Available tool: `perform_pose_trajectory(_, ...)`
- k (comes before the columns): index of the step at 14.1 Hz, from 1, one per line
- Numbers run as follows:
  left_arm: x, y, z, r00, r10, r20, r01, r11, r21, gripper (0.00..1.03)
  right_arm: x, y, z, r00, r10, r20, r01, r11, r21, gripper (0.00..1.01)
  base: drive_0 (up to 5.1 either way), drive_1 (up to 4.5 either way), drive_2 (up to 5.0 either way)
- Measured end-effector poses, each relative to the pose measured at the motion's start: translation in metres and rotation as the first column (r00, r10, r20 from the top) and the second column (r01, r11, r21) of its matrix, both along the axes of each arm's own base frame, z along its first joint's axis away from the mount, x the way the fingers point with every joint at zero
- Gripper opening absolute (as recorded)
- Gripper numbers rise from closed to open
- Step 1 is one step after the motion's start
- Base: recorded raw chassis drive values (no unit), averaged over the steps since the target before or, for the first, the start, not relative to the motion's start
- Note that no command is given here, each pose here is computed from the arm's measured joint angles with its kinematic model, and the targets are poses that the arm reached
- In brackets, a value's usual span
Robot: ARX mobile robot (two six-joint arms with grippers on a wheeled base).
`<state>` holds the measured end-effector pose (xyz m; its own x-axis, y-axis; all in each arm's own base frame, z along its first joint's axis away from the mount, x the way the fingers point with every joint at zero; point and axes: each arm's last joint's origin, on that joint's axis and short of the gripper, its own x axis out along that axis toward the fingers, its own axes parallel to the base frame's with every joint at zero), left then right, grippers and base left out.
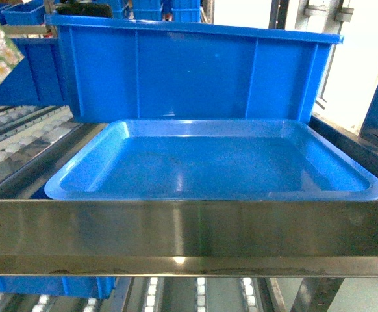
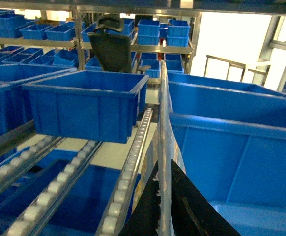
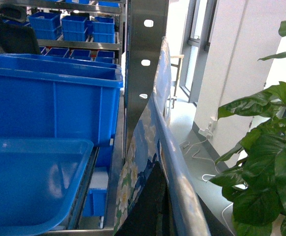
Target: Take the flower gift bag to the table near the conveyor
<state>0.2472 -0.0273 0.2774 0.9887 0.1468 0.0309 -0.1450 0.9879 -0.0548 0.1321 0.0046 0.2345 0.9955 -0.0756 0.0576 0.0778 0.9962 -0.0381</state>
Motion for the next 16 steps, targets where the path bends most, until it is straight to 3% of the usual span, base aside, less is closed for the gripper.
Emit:
perform_pose_trajectory(2,-0.0206,0.0019,-0.0019,1.0,-0.004,0.017,0.004,0.9997,0.023,0.03,0.0,0.0,0.0,1.0,0.0,0.0,0.0,1.0,0.0,0.02,0.0,0.0,0.0)
perform_pose_trajectory(16,-0.0202,0.0007,-0.0025,1.0,-0.014,0.012,0.013,0.9996,0.025,0.03,0.0,0.0,-0.0004,1.0,0.0,-0.001,0.0,1.0,0.0,0.02,0.0,0.0,0.0)
